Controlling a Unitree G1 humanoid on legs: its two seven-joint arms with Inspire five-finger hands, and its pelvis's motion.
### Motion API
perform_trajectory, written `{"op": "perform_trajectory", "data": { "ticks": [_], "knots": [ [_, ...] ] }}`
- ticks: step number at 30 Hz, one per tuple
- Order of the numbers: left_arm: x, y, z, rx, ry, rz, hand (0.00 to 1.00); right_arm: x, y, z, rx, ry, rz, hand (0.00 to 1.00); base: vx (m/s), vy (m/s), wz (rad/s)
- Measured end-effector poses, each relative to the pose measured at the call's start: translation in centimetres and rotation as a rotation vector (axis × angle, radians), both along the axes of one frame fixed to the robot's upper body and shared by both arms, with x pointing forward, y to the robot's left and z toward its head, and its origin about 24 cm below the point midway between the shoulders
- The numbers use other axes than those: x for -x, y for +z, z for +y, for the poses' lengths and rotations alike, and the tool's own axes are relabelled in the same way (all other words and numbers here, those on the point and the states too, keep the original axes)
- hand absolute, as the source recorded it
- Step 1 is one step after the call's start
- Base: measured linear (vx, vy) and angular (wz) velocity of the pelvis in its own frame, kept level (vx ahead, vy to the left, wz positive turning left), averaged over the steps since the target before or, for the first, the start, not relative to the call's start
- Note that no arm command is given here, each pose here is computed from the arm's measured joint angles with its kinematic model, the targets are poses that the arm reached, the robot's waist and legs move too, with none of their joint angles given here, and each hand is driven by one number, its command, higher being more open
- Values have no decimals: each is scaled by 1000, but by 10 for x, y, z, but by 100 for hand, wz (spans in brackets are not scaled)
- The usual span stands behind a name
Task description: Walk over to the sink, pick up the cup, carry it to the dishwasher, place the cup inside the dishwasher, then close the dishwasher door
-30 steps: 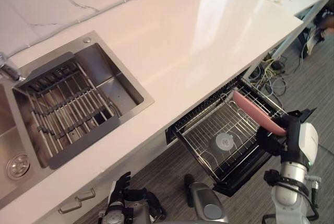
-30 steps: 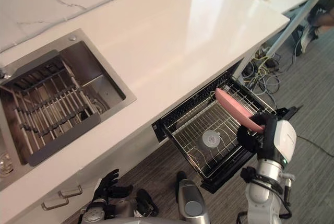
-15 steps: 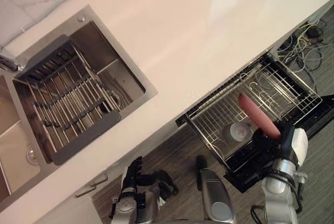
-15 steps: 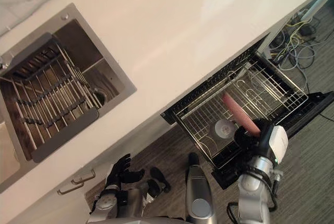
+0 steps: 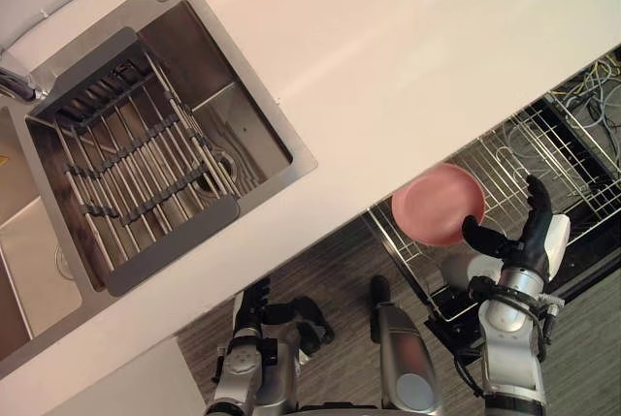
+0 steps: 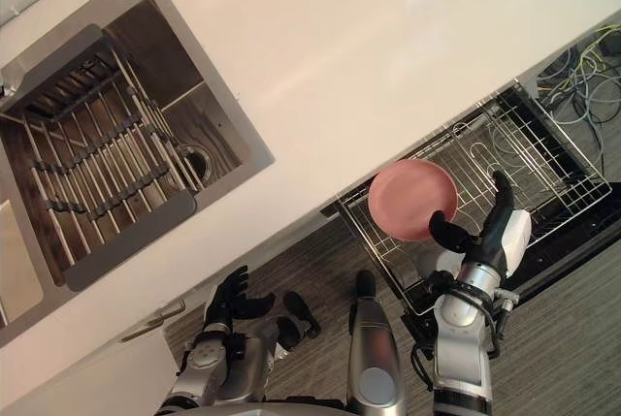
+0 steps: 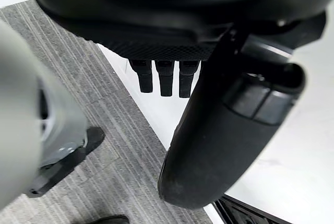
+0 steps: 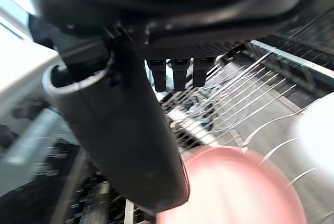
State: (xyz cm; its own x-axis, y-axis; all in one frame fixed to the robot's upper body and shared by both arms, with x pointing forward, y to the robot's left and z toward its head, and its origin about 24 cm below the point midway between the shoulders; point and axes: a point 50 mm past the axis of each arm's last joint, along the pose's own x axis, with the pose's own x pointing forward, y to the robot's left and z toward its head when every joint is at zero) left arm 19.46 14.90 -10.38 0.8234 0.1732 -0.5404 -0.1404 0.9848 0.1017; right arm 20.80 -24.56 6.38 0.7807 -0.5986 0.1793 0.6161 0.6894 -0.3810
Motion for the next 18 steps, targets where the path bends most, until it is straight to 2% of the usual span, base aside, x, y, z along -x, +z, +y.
{"op": "perform_trajectory", "data": {
  "ticks": [4,9,12,14,18],
  "knots": [
    [-5,5,0,-1,0,-26,90,17,19,6,18,45,-102,90,-1,-2,1],
    [0,2,7,-3,34,-8,90,45,12,-9,30,-37,-83,90,-10,-2,-3],
    [6,-2,13,-6,57,12,90,69,-10,-25,-47,-143,-4,90,11,5,-2],
    [13,-5,18,-9,79,35,90,87,-41,-38,-165,-248,88,90,29,14,-9],
    [20,-9,25,-20,94,62,90,110,-89,-42,-370,-361,211,90,4,3,-1]
  ]
}}
